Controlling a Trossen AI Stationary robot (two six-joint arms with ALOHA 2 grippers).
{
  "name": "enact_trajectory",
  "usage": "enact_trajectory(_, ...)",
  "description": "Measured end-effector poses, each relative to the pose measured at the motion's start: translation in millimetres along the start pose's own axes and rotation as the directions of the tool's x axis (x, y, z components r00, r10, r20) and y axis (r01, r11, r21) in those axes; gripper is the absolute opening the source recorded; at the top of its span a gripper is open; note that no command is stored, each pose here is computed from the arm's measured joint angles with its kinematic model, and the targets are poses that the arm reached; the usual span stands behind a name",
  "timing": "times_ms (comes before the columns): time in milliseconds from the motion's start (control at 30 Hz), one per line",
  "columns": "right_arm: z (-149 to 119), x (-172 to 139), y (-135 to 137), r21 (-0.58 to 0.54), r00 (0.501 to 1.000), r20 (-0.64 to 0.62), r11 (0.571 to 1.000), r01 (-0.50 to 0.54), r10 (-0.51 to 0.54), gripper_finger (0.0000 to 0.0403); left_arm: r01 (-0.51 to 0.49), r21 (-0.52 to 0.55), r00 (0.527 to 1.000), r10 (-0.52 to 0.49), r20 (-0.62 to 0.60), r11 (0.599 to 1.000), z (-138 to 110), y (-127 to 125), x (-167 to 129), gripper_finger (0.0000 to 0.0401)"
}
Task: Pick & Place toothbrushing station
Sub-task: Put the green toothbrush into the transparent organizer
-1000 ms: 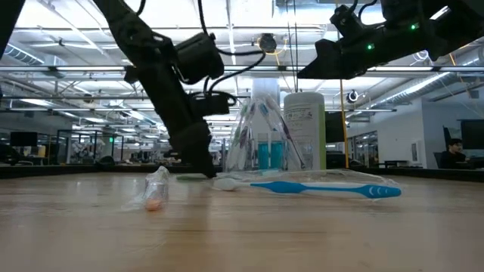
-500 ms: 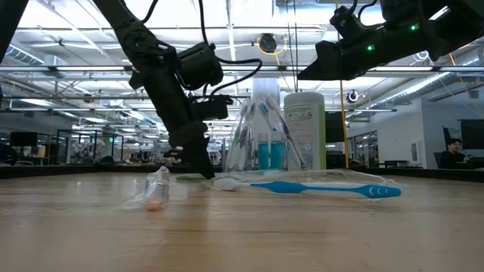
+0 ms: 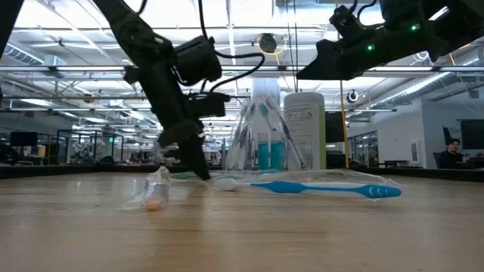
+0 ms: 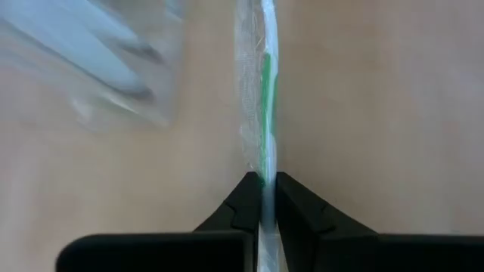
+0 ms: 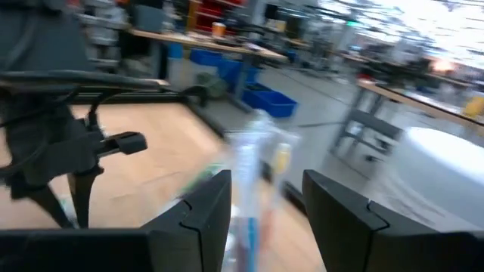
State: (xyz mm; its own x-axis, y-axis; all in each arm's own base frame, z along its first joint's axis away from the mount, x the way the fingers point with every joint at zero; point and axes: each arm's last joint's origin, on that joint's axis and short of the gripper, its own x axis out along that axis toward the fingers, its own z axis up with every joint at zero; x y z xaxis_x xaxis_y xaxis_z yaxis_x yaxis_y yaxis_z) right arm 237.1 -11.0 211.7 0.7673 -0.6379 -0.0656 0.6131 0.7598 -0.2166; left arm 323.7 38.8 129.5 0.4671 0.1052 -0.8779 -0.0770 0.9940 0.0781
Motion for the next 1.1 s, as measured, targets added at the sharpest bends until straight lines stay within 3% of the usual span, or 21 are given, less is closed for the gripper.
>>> enact_trajectory(133, 2, -1, 3, 0.006, 0.99, 0.03, 0.99, -0.142, 0.141, 0.0155, -0.032, 0.025, 0.998, 0.031, 0.047, 0.999, 6, -14, -21, 0.0009)
enact_trajectory(300, 7, -4, 3, 0.055, 0.968, 0.062, 0.968, -0.245, 0.241, 0.0155, -0.093, 0.015, 0.98, 0.089, 0.181, 0.996, 16, -25, -65, 0.0015)
enact_trajectory(467, 7, -9, 1, 0.071, 0.96, 0.036, 0.957, -0.281, 0.279, 0.0155, -0.144, -0.012, 0.95, 0.142, 0.279, 0.99, 16, -26, -112, 0.0009)
enact_trajectory(700, 5, -12, 0, 0.069, 0.944, -0.002, 0.942, -0.328, 0.329, 0.0155, -0.203, -0.062, 0.898, 0.211, 0.387, 0.977, 13, -30, -153, 0.0009)
enact_trajectory(900, 9, -7, 9, 0.082, 0.854, 0.113, 0.852, -0.517, 0.508, 0.0169, -0.194, -0.052, 0.826, 0.192, 0.529, 0.98, 26, -36, -161, 0.001)
enact_trajectory(1100, 12, 1, 19, 0.083, 0.789, 0.271, 0.804, -0.589, 0.551, 0.0214, -0.109, 0.007, 0.786, 0.082, 0.613, 0.994, 42, -43, -148, 0.0009)
